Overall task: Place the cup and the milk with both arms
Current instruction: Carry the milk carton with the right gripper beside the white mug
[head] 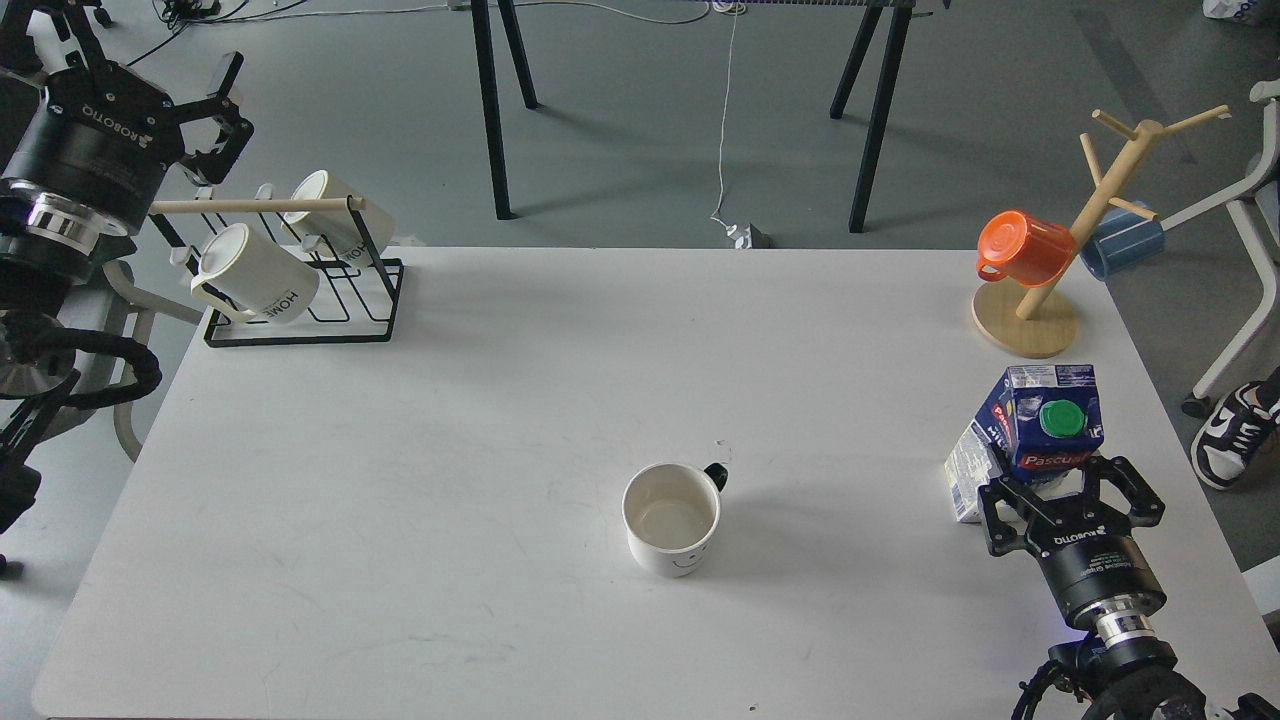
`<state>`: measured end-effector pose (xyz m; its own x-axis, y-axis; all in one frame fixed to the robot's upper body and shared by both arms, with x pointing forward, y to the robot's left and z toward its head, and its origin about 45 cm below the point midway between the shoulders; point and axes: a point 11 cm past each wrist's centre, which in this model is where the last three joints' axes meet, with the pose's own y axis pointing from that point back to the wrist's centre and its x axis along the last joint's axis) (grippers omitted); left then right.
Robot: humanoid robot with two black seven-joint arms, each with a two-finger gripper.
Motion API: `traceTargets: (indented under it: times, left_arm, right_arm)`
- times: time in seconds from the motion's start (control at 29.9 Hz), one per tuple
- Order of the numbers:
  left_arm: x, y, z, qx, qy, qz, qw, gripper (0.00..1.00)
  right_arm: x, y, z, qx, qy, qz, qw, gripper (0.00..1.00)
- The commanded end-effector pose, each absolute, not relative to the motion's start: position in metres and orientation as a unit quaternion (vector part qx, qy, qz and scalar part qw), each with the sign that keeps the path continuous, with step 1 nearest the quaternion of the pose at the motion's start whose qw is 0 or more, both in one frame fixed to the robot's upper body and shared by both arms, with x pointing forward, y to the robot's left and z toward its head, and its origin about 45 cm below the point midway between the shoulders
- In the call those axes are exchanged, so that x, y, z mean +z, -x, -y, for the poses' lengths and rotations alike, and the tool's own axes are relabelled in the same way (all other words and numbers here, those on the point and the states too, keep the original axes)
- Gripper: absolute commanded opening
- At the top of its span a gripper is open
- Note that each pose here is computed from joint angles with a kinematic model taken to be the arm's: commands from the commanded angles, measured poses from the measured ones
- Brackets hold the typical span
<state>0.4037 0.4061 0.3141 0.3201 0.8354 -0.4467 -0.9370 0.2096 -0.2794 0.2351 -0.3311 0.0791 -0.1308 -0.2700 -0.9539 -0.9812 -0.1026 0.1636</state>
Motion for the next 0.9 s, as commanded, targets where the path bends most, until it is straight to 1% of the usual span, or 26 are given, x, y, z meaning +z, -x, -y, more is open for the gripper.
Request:
traceTargets:
  times: [0.0, 0.23, 0.37, 0.57, 0.7, 0.87]
  left_arm:
    - [0.315, -0.404, -0.409, 0.578, 0.251, -0.098, 0.770, 1.00]
    - [0.317, -0.403, -0.415, 0.590, 0.242, -0.091, 0.765, 1.00]
    - [0.316, -0.403, -0.418, 0.594, 0.240, -0.091, 0.762, 1.00]
    - [0.314, -0.403, -0.421, 0.599, 0.236, -0.091, 0.760, 1.00]
    - [0.306, -0.401, -0.421, 0.605, 0.229, -0.097, 0.757, 1.00]
    - [0.301, -0.401, -0.421, 0.607, 0.228, -0.102, 0.755, 1.00]
  right_arm:
    - [0.080, -0.232, 0.308, 0.515, 0.559, -0.542, 0.359, 0.66]
    - [0.087, -0.233, 0.251, 0.536, 0.586, -0.487, 0.364, 0.66]
    - [0.083, -0.228, 0.184, 0.560, 0.619, -0.434, 0.339, 0.66]
    - [0.068, -0.225, 0.131, 0.593, 0.612, -0.410, 0.326, 0.66]
    - [0.056, -0.222, 0.130, 0.595, 0.611, -0.420, 0.310, 0.67]
    - [0.053, -0.221, 0.132, 0.595, 0.609, -0.424, 0.308, 0.67]
